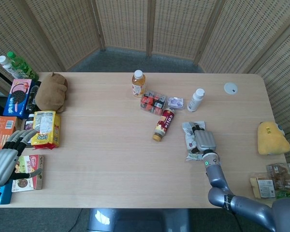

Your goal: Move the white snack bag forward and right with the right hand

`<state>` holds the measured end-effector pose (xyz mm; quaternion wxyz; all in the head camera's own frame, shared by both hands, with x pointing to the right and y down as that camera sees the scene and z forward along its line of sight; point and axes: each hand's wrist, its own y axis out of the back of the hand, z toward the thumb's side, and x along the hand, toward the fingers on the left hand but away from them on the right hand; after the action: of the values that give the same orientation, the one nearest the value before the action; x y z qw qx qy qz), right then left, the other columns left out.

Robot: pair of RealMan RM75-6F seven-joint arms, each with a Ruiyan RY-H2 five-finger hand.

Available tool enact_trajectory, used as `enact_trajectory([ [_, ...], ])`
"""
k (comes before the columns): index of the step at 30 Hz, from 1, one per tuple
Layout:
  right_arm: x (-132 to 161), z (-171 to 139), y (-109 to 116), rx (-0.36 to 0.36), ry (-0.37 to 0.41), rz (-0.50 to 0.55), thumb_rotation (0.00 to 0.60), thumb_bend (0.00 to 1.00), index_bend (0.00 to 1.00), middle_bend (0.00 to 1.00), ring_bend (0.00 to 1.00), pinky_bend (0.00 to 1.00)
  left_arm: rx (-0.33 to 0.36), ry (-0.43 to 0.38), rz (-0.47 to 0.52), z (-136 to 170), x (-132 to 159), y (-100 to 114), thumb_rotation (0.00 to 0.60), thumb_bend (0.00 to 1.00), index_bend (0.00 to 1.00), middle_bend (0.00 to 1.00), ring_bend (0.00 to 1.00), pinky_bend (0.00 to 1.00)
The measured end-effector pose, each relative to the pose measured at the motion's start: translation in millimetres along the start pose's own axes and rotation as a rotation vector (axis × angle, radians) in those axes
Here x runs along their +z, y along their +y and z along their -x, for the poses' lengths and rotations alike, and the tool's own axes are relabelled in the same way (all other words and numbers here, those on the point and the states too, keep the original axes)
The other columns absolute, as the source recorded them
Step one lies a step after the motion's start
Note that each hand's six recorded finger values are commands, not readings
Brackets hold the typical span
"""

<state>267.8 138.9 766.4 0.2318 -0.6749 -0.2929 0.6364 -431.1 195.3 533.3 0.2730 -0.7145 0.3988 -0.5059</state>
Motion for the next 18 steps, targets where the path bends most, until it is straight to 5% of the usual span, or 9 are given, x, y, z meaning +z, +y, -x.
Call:
enact_trajectory([
  [4, 2, 1, 4, -0.015, 0.007, 0.006, 0.600, 0.03, 0.12, 0.41, 0.74, 0.99, 0.008, -0.004, -0.002, 0, 1, 2, 0.574, 0.07, 0.00, 0.00, 0.00, 0.00],
  [8, 3, 2, 11, -0.040, 0.014, 0.017, 0.600, 0.06, 0.27, 0.59, 0.96, 1.00, 0.007, -0.005, -0.001, 0, 1, 1, 0.576, 0.07, 0.00, 0.00, 0.00, 0.00],
  [11, 1, 2, 13, -0.051, 0.014, 0.030, 0.600, 0.07, 0.36, 0.69, 1.00, 1.00, 0.010, -0.005, -0.001, 0, 1, 1, 0.574, 0.07, 0.00, 0.00, 0.00, 0.00],
  [18, -2, 1, 23, -0.067, 0.018, 0.035, 0.600, 0.10, 0.41, 0.74, 1.00, 1.00, 0.018, -0.005, -0.002, 1, 1, 3, 0.575, 0.07, 0.00, 0.00, 0.00, 0.00],
])
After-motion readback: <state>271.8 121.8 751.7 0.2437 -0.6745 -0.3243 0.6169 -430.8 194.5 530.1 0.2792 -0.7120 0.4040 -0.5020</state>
